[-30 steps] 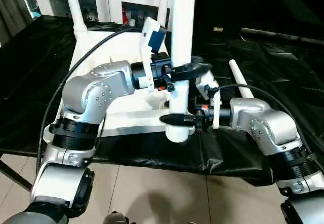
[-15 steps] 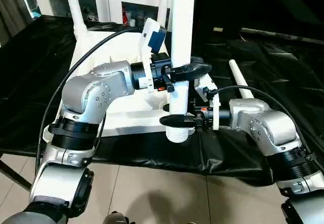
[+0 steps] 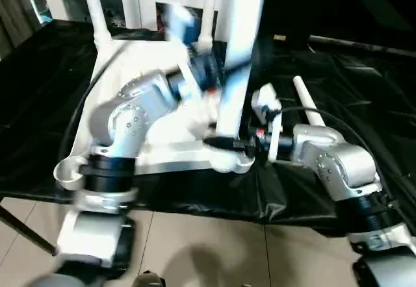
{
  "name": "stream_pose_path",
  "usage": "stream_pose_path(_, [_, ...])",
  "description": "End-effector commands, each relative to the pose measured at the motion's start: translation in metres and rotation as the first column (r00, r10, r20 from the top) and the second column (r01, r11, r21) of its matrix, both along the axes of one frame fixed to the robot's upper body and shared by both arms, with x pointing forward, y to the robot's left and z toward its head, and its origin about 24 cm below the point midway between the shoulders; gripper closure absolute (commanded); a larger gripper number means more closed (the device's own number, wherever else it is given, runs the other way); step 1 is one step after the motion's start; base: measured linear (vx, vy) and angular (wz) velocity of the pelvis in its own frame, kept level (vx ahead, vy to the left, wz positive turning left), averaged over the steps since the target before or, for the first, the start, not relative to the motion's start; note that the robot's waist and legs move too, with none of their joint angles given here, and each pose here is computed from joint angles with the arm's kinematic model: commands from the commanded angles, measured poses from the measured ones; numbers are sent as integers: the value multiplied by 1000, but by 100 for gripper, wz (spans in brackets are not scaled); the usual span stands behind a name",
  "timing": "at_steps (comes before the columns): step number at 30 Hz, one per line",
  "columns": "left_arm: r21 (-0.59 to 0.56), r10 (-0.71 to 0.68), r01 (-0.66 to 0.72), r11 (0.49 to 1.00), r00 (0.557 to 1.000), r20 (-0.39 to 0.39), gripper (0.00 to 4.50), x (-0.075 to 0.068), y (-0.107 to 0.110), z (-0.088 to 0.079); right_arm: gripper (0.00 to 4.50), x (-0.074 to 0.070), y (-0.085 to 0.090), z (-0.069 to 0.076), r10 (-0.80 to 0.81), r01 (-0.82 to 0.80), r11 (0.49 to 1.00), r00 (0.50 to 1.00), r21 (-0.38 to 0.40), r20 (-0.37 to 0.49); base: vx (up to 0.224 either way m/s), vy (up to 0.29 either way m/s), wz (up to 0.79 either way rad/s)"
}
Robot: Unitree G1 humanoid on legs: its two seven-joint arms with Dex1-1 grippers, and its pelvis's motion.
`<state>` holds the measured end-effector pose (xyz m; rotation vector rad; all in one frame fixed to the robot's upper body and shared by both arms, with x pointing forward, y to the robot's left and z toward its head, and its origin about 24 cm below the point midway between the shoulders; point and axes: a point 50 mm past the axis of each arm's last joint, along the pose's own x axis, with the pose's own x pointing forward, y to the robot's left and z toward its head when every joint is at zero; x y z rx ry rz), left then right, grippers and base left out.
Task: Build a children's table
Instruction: Pick table leg
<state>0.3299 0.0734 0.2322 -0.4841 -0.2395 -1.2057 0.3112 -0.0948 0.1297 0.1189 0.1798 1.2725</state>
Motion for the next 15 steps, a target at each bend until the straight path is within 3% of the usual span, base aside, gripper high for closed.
stream_pose_path(1, [-87, 12, -10, 996, 1000, 13, 163, -2, 6, 6, 257, 4, -10, 4, -81, 80, 995, 997, 59, 17, 0, 0, 0])
stream_pose_path(2, [-148, 11, -10, 989, 1000, 7, 163, -3, 7, 6, 257, 5, -11, 5, -126, 124, 988, 992, 95, 18, 0, 0, 0])
stream_pose_path(5, [-175, 26, -25, 984, 1000, 3, 163, -3, 8, 5, 257, 8, -14, 5, -198, 193, 974, 980, 120, 26, 0, 0, 0])
stream_pose_path(9, [-88, 113, -110, 990, 993, 28, 163, 3, 12, -3, 257, 16, -24, 2, -357, 351, 929, 933, 119, 36, 0, 0, 0])
stream_pose_path(10, [-12, 143, -143, 990, 988, 52, 163, 5, 13, -9, 257, 18, -29, -1, -403, 398, 912, 915, 98, 38, 0, 0, 0])
stream_pose_path(12, [249, 190, -220, 943, 972, 140, 163, 10, 17, -31, 257, 23, -44, -11, -518, 517, 855, 854, 27, 49, 0, 0, 0])
stream_pose_path(13, [290, 186, -225, 930, 970, 155, 163, 10, 17, -35, 257, 23, -45, -12, -527, 527, 850, 848, 21, 52, 0, 0, 0])
stream_pose_path(15, [565, 111, -225, 794, 967, 229, 163, 8, 24, -71, 257, 22, -56, -22, -570, 575, 818, 817, -36, 83, 0, 0, 0])
